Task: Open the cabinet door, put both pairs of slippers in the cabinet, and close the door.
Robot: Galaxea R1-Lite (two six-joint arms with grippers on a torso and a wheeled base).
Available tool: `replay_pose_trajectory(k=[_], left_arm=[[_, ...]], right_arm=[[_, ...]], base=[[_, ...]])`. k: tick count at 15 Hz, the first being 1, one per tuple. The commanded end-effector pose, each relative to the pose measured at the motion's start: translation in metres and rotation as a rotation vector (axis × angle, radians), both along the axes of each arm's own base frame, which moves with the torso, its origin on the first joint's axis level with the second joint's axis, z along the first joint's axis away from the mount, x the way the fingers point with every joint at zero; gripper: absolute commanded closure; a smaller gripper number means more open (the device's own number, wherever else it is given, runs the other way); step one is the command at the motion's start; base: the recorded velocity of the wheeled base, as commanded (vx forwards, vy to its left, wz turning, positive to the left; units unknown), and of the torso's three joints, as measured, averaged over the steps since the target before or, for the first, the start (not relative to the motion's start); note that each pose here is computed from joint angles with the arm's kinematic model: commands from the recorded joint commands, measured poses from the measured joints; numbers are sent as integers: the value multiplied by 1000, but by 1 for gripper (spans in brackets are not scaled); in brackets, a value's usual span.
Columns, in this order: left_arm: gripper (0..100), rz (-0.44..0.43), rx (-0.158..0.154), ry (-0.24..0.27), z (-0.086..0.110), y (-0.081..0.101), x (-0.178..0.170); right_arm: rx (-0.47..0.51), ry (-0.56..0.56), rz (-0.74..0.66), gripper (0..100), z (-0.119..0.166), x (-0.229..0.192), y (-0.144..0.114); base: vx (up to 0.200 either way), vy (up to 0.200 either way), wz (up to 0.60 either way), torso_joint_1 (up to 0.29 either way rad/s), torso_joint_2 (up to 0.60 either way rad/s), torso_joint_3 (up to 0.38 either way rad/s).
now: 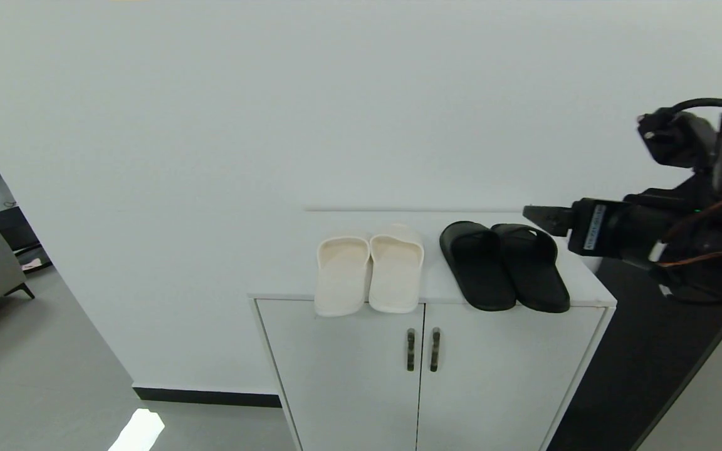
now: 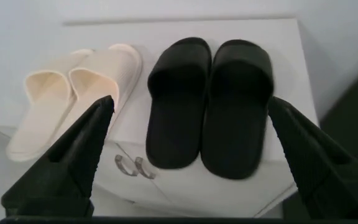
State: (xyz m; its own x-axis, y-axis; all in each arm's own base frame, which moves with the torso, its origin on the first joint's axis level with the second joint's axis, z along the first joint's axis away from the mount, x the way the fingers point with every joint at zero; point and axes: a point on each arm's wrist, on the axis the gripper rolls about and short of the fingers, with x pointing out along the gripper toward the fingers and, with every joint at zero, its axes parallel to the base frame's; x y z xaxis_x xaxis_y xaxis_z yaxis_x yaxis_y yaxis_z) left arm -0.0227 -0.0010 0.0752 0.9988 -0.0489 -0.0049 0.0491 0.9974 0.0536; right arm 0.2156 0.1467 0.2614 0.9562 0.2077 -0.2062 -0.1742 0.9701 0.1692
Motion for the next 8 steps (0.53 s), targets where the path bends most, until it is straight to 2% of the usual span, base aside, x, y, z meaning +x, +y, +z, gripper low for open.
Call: replay_pose_trajectory(k=[1, 8], left_arm=[[100, 0, -2, 0, 0, 0, 0], [100, 3, -34, 1, 0, 0, 0]], right_arm=[[-74, 58, -2, 0, -26, 35, 26], [-121, 76, -55, 0, -71, 87, 35]], base=[[0, 0, 0, 0, 0, 0], [0, 0, 0, 0, 0, 0]])
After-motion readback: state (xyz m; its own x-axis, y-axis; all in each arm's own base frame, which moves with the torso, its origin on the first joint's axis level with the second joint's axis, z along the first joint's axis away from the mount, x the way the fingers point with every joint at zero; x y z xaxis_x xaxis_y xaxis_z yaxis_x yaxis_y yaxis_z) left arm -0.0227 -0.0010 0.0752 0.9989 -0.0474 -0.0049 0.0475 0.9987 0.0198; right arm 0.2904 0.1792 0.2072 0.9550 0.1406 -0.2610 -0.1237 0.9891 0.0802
